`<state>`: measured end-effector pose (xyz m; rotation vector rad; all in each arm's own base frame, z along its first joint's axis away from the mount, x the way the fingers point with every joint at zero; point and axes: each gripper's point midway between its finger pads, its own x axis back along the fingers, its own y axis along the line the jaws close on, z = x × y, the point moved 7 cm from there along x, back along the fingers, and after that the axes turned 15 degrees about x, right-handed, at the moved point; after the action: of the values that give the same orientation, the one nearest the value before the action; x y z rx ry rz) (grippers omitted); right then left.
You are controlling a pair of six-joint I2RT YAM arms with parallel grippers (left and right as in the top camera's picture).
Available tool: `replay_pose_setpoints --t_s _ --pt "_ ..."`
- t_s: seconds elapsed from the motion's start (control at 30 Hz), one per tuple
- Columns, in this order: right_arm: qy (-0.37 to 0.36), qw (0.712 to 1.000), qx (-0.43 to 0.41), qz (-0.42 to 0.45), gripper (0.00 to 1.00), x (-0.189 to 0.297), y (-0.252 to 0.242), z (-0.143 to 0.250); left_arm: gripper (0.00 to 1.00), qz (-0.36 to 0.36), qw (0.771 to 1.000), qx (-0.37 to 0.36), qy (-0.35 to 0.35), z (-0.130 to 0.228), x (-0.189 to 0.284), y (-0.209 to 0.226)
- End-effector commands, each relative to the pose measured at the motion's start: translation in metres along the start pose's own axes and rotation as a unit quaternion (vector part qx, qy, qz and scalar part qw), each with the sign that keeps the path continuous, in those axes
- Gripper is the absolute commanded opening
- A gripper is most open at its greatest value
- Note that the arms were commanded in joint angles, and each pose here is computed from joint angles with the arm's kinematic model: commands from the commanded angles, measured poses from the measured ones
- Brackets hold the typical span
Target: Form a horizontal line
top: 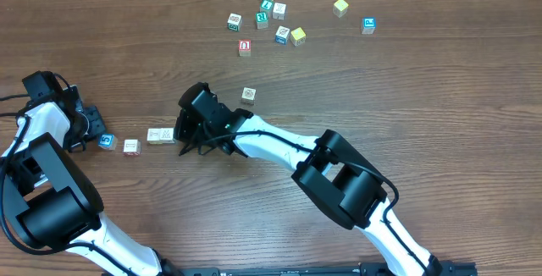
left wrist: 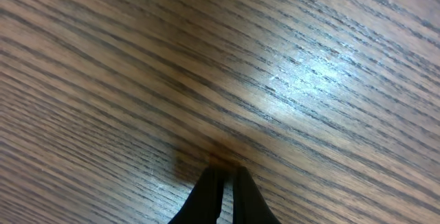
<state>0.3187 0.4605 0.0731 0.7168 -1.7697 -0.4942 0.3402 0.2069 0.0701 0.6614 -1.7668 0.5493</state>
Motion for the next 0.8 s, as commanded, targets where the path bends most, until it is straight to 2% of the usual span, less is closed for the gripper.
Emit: replay_pose_setpoints --t_s 0.0,0.47,0.6,0.77 --pt "0.021 1.0 0.005 -0.005 0.04 -0.008 0.002 0.015 0.04 -0.01 1.0 0.014 0.018 0.009 -0.005 0.004" --pt "0.017 1.0 -0.005 0.02 0.04 -0.006 -0.01 0.009 0.04 -0.014 0.999 0.014 0.026 0.012 -0.005 0.005" --pt "0.09 0.996 -0.024 0.013 0.04 0.002 -0.013 0.024 0.04 -0.065 0.996 0.057 0.034 0.017 -0.004 0.017" --pt "0.185 0.981 -0.041 0.035 0.04 0.021 -0.018 0.049 0.04 -0.048 0.991 0.118 0.051 0.021 -0.004 0.024"
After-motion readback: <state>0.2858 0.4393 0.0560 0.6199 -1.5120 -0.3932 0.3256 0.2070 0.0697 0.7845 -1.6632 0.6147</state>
